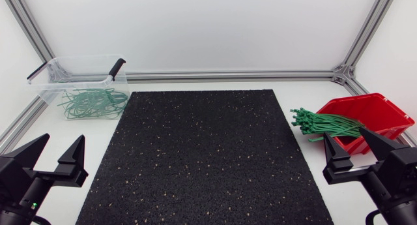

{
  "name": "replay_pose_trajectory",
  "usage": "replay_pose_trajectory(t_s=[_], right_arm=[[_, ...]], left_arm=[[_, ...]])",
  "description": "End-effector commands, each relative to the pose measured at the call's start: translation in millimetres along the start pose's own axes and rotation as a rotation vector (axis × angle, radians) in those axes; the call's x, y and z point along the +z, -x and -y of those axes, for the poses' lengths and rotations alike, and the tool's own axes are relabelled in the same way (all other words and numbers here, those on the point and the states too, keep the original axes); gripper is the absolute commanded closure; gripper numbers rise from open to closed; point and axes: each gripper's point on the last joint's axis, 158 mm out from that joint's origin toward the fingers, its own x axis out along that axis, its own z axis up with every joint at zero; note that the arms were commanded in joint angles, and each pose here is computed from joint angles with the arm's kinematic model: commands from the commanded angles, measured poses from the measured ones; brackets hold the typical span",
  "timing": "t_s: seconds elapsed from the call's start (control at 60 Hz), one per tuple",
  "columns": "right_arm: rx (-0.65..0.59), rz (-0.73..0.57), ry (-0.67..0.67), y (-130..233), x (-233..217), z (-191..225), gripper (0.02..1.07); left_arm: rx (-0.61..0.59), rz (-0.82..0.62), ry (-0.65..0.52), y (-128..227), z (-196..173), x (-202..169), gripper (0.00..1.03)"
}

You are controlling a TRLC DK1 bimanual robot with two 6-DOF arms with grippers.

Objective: Take a green cable tie from the red box, thread the tail through the head to close it, then place it in the transparent bin on the left.

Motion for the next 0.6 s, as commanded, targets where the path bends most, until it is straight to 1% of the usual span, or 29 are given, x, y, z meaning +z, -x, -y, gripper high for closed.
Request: replay_pose_trajectory(t_s=[0.0,0.133,0.333,0.4,0.483,0.533,0.583], right_arm=[[-0.008,0.063,0.001,7,35,4,0.05],[-0.008,0.037,-0.004,10,62,8,0.05],[-0.051,-0.031,-0.005,6,90,24,0.05],[-0.025,-0.069,-0.001,0,97,22,0.05],[-0.018,-0.102,0.049,-5,106,25,0.05],[-0.016,-0.113,0.054,-8,113,27,0.05],[-0.006,-0.151,0.049,-13,114,28,0.05]], left_arm=[[0.004,-0.041,0.006,-2,0,-21,0.04],[0.003,-0.041,0.006,-2,0,-21,0.04],[0.004,-0.041,0.006,-2,0,-21,0.04],[0.003,-0.041,0.006,-2,0,-21,0.04],[0.004,-0.041,0.006,-2,0,-21,0.04],[0.004,-0.041,0.006,-2,0,-21,0.04],[0.007,-0.041,0.007,-2,-1,-21,0.04]])
